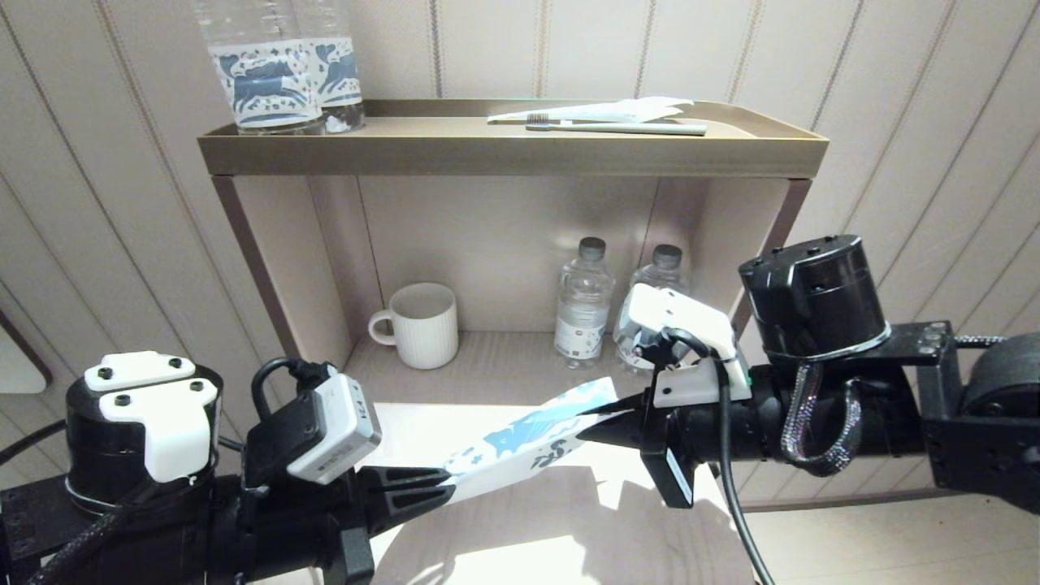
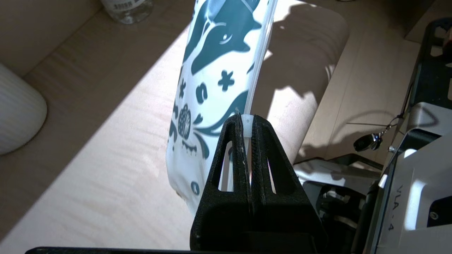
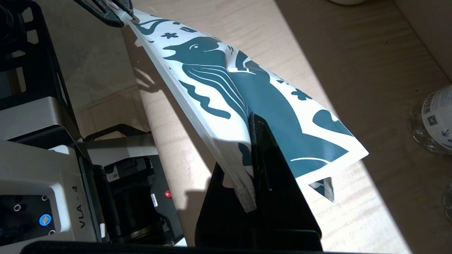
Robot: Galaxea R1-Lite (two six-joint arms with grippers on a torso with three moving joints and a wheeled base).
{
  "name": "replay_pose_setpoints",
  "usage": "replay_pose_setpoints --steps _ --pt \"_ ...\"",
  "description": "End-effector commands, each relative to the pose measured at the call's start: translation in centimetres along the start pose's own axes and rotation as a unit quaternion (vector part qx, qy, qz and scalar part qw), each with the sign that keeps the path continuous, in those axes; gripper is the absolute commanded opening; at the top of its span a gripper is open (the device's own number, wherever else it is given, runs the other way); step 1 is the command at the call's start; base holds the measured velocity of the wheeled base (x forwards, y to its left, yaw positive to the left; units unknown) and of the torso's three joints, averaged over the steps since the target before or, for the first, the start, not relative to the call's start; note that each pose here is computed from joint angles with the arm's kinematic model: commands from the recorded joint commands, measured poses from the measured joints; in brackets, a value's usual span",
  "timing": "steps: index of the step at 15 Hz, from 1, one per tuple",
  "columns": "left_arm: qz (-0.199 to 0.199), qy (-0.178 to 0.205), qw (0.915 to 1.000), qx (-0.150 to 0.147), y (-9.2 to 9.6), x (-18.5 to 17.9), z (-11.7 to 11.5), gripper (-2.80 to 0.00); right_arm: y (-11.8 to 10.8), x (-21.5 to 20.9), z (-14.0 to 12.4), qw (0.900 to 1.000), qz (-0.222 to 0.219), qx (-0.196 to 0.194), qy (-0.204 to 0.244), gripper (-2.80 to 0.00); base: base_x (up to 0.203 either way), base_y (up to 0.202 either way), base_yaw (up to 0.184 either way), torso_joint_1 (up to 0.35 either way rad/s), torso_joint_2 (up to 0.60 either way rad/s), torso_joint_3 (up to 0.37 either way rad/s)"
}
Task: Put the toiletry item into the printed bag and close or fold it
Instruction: Close the strorage bag and place it on the desk
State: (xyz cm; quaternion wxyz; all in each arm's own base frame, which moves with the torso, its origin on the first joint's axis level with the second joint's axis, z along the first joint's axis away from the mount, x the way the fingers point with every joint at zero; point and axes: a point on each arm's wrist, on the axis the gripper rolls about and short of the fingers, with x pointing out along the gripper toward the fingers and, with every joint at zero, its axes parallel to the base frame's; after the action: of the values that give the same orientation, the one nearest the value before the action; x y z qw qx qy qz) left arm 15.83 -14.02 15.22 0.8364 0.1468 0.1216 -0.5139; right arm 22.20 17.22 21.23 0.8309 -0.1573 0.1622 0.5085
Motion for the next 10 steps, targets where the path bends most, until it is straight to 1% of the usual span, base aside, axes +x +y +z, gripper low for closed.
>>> replay_pose_setpoints --steps 1,5,10 --pt "0.008 -0.001 1.0000 -0.002 0.0 -0.9 -0.4 -2.80 0.0 -0.2 0.2 1.000 0.000 -0.003 -0.004 -2.80 0.000 0.000 0.000 0.000 0.00 0.000" --pt "0.026 0.016 0.9994 -0.017 -0.3 -2.6 -2.2 -2.80 0.1 -0.4 0.3 1.000 -0.001 -0.004 -0.008 -2.80 0.000 0.000 0.000 0.000 0.00 0.000" --pt "0.036 0.027 0.9985 -0.032 -0.5 -3.5 -3.3 -2.80 0.1 -0.5 0.3 1.000 -0.001 -0.004 -0.008 -2.80 0.000 0.000 0.000 0.000 0.00 0.000"
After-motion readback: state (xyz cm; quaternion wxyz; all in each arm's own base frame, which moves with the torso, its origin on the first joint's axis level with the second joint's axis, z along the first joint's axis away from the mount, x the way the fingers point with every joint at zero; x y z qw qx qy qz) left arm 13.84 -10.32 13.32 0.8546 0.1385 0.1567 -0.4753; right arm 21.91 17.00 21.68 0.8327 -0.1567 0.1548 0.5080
